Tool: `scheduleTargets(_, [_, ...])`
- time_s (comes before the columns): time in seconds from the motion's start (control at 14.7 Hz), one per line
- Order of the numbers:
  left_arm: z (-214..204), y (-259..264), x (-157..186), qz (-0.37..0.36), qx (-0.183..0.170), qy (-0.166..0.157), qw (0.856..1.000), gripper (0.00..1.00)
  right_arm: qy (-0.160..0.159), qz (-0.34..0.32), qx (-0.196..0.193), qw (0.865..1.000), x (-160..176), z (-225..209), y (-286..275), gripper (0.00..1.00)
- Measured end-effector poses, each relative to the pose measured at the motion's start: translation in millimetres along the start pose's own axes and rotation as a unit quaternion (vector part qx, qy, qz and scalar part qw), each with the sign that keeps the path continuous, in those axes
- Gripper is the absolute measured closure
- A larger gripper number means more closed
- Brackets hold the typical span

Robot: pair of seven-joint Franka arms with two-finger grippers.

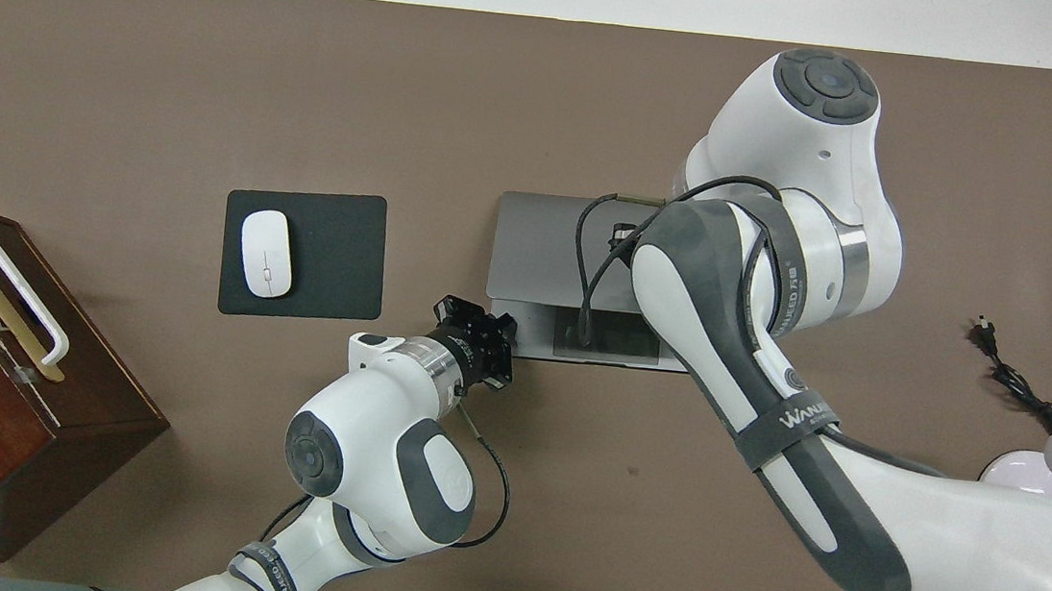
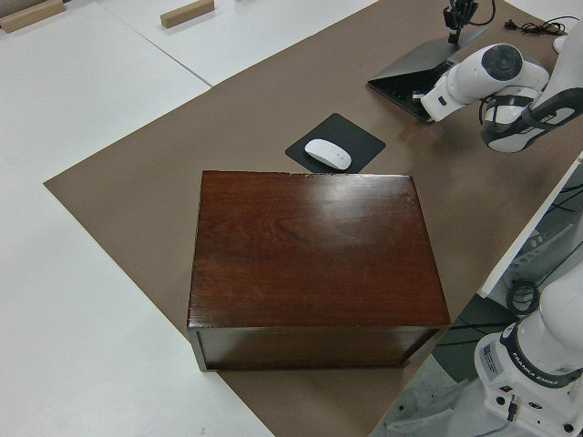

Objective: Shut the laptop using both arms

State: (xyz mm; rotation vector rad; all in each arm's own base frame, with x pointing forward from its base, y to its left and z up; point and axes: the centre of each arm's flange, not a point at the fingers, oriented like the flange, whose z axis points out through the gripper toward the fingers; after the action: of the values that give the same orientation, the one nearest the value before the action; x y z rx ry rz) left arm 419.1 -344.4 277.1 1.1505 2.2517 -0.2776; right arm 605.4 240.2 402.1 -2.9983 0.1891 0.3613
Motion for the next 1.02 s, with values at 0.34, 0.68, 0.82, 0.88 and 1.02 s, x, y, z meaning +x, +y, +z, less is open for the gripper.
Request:
scheduleTargets(0.34, [-1.6,-1.9,1.6,0.002,-0.002,0.001,1.0,0.99,-0.006,0.003,-0.004,1.0,-1.4,0.4,4.2,0.99])
scheduleTargets(0.68, [-4.6,-3.6,4.7,0.005,-0.002,0.003,1.0,0.99,-0.011,0.004,-0.006,1.0,-4.3,4.5,6.5,0.99])
scheduleTargets(0.82, [-5.4,-4.1,5.6,0.005,-0.002,0.004,1.0,0.99,-0.012,0.004,-0.007,1.0,-5.2,6.1,7.2,0.99])
scheduleTargets(0.88, [-5.9,-4.3,6.2,0.006,-0.002,0.004,1.0,0.99,-0.012,0.005,-0.007,1.0,-5.4,7.0,7.6,0.99])
scheduleTargets(1.02, [-6.5,-4.6,6.9,0.006,-0.002,0.005,1.0,0.99,-0.01,0.005,-0.006,1.0,-5.4,9.7,8.5,0.99])
